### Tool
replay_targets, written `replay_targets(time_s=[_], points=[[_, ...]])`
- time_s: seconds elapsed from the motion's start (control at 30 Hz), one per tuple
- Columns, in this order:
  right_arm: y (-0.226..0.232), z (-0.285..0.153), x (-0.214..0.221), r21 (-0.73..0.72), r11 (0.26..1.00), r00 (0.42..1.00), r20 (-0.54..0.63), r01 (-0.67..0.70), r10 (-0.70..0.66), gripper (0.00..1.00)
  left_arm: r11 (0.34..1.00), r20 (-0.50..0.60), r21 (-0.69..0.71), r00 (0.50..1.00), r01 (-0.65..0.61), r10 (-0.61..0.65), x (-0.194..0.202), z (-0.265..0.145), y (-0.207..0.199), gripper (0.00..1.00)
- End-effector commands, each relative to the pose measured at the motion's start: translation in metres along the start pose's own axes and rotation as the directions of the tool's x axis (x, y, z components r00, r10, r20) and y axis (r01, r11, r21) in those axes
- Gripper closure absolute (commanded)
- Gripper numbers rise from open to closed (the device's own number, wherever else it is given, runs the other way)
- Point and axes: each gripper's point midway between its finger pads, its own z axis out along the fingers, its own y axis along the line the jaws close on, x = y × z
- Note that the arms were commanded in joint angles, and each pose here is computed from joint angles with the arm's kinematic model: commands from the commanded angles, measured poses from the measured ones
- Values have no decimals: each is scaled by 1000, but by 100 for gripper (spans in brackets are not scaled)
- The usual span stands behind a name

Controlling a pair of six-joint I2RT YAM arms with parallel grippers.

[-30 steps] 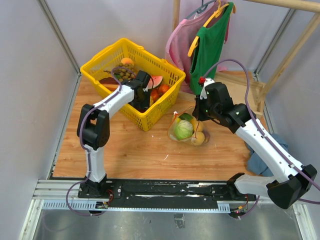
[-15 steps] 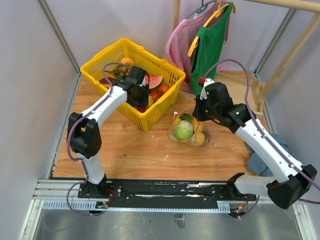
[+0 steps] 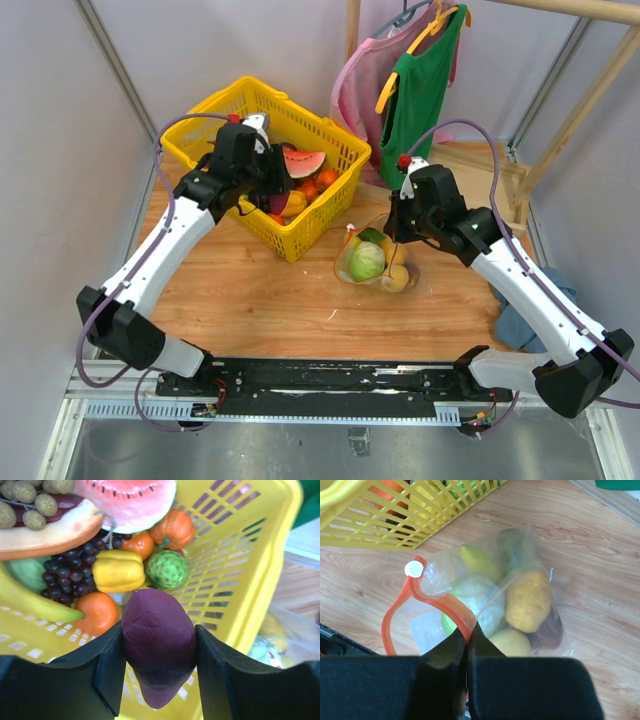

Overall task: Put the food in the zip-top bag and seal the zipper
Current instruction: Place the fake vegetable in the zipper food storage bag.

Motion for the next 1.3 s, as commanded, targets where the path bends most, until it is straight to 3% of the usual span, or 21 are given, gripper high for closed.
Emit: replay_targets(time_s=[0.0, 0.33, 0.63, 1.13, 1.27], points=[[4, -7, -9, -35, 998, 998, 43, -44, 45, 99, 988, 122, 152, 992, 10, -29, -21, -30, -33, 89], [12, -8, -7, -78, 995, 997, 40, -65, 69, 100, 903, 317, 407, 948, -139, 3, -11, -83, -108, 92], [14, -13, -6, -94, 993, 996, 44, -70, 74, 99, 739, 521, 554, 852, -383, 51, 24, -118, -171, 92], [21, -20, -4, -140, 988, 997, 47, -61, 68, 99, 438, 761, 447, 589, -780, 272, 100, -109, -228, 94], [22, -20, -3, -146, 987, 997, 41, -63, 69, 100, 395, 764, 427, 558, -813, 324, 116, -94, -230, 93]])
